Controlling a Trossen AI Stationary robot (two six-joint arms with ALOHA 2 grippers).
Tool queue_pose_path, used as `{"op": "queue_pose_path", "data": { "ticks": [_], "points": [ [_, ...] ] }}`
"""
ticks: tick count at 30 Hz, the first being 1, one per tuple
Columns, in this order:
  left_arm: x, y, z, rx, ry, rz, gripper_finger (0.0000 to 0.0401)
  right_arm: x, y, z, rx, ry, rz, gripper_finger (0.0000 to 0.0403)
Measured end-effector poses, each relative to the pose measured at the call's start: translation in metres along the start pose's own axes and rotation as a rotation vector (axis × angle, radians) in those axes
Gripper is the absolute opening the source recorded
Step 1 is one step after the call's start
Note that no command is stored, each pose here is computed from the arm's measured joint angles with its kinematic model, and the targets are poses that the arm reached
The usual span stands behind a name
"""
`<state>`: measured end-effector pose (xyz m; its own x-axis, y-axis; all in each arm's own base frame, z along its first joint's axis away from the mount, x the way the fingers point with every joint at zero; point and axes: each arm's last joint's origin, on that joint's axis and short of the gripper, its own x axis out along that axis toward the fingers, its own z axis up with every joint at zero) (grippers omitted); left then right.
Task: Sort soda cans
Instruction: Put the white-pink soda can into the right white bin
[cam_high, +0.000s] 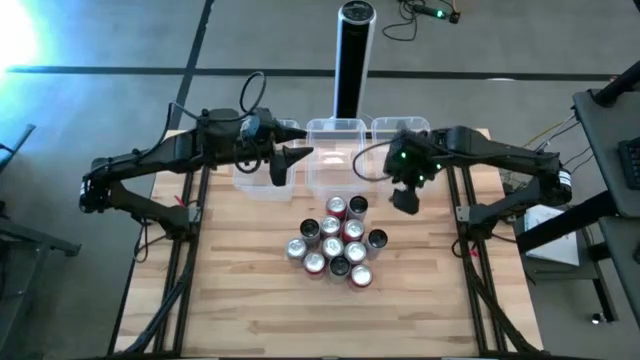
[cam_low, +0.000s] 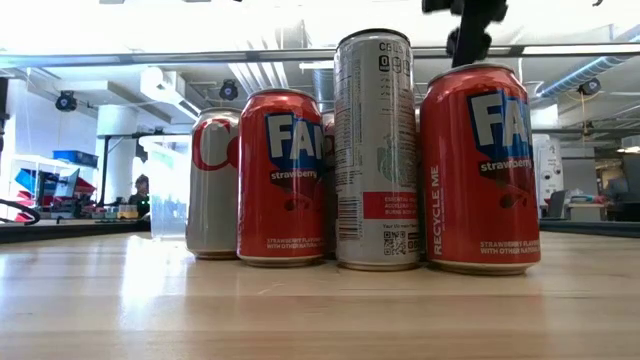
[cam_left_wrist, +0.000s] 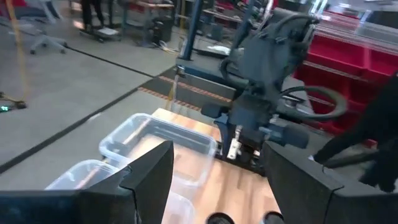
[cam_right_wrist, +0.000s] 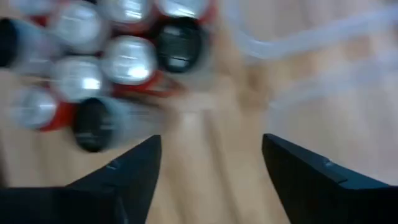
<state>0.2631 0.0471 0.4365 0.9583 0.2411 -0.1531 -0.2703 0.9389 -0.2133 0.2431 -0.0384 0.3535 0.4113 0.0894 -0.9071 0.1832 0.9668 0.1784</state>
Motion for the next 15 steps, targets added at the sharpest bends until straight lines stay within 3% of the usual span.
{"op": "queue_pose_path", "data": {
  "ticks": [3, 9, 15],
  "points": [
    [0.0, -0.002, -0.002, 0.002, 0.019, -0.028, 0.023, 0.005, 0.026, -0.004, -0.059, 0.022, 0.029, 0.0322],
    [-0.001, -0.01, -0.003, 0.012, 0.025, -0.073, 0.023, 0.019, 0.072, -0.014, -0.152, 0.049, -0.035, 0.0365],
    [0.0, -0.013, -0.001, 0.032, -0.004, -0.087, 0.023, 0.046, 0.097, -0.01, -0.185, 0.087, -0.031, 0.0373]
  ]
}}
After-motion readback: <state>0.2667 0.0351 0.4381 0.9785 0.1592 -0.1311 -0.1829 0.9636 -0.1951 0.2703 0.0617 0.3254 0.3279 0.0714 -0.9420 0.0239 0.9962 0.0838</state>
